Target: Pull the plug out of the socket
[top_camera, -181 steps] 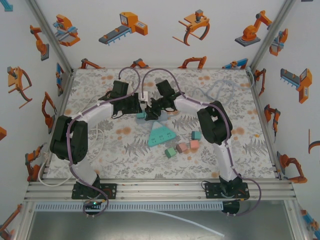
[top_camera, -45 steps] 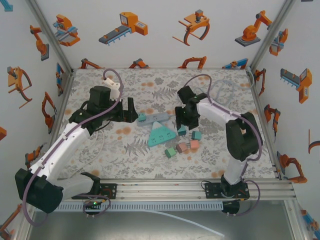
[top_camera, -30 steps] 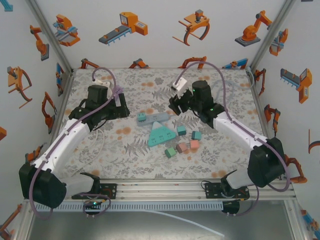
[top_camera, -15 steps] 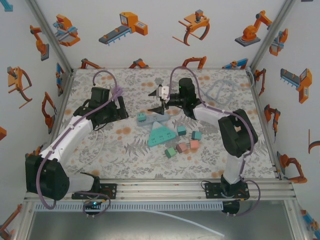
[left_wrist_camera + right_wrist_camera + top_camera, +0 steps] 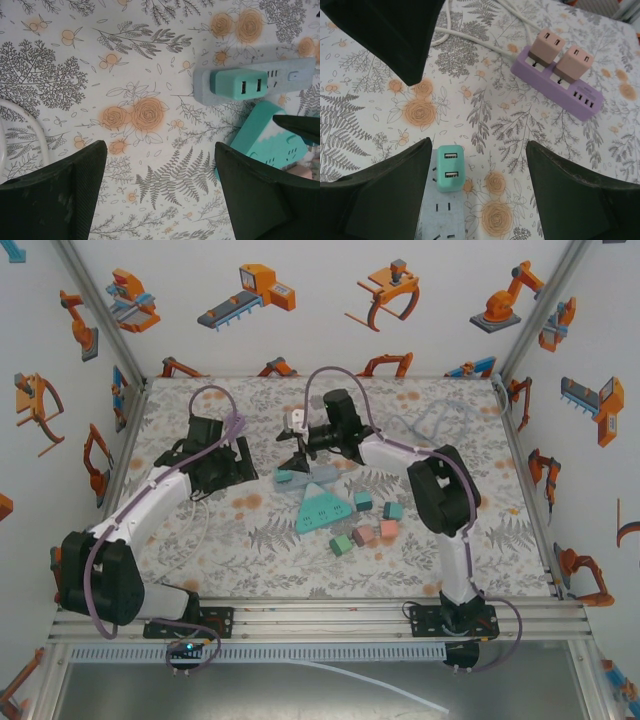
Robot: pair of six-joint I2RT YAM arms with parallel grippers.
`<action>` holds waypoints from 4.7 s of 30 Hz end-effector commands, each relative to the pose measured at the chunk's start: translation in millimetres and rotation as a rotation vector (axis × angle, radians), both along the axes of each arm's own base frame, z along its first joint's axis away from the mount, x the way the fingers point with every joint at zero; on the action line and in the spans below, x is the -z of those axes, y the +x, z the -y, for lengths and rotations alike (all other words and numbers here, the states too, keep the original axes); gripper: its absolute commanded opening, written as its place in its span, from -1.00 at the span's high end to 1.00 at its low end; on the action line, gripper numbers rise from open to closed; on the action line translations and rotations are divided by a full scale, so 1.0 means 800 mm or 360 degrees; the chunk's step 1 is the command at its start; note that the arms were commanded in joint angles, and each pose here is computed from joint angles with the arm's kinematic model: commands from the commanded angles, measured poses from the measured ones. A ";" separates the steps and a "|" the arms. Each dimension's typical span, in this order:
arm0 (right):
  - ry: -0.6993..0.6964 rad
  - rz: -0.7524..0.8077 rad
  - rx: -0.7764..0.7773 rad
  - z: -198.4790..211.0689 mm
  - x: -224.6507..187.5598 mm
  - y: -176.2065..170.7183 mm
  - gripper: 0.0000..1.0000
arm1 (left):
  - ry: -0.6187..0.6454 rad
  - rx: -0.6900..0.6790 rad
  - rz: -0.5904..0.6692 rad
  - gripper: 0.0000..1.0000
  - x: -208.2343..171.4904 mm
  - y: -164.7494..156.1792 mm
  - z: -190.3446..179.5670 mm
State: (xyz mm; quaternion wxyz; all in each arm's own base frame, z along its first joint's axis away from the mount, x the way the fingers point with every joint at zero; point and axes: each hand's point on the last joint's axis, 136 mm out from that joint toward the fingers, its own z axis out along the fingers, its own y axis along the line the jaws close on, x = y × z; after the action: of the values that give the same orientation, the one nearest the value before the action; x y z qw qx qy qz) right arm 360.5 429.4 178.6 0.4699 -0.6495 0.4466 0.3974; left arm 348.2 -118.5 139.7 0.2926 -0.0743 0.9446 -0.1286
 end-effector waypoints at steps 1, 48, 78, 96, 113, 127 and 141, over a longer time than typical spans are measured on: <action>-0.0182 -0.0076 -0.0008 0.002 0.033 -0.002 -0.39 | -0.0064 -0.0020 -0.0003 -0.60 0.002 0.007 0.005; -0.0209 -0.0207 -0.0130 -0.029 0.028 -0.014 1.00 | -0.0154 0.0104 -0.0469 0.01 0.172 0.006 0.059; -0.0158 -0.0127 -0.0004 -0.043 -0.020 -0.011 1.00 | -0.0031 0.0110 -0.0528 0.08 0.186 -0.007 0.043; 0.0074 -0.0088 0.0113 -0.060 -0.056 0.014 1.00 | -0.0080 0.0256 -0.0614 0.09 0.198 -0.016 0.078; 0.0099 -0.0061 0.0309 -0.007 -0.029 0.034 1.00 | -0.0253 0.0154 -0.0432 0.10 0.133 -0.001 0.060; -0.0165 -0.0193 0.0313 -0.003 0.074 0.030 0.23 | -0.0435 0.0160 -0.0066 -0.05 0.045 0.035 0.070; -0.0365 -0.0156 0.0351 0.003 0.087 0.038 0.05 | -0.0454 0.0155 -0.0098 -0.04 0.069 0.067 0.082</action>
State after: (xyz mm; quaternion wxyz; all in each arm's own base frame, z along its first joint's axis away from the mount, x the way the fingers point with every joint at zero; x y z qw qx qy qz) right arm 384.2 419.1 95.9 0.4012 -0.6174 0.5892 0.3327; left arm 387.3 -179.2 77.8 0.2322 -0.0709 0.9345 -0.2604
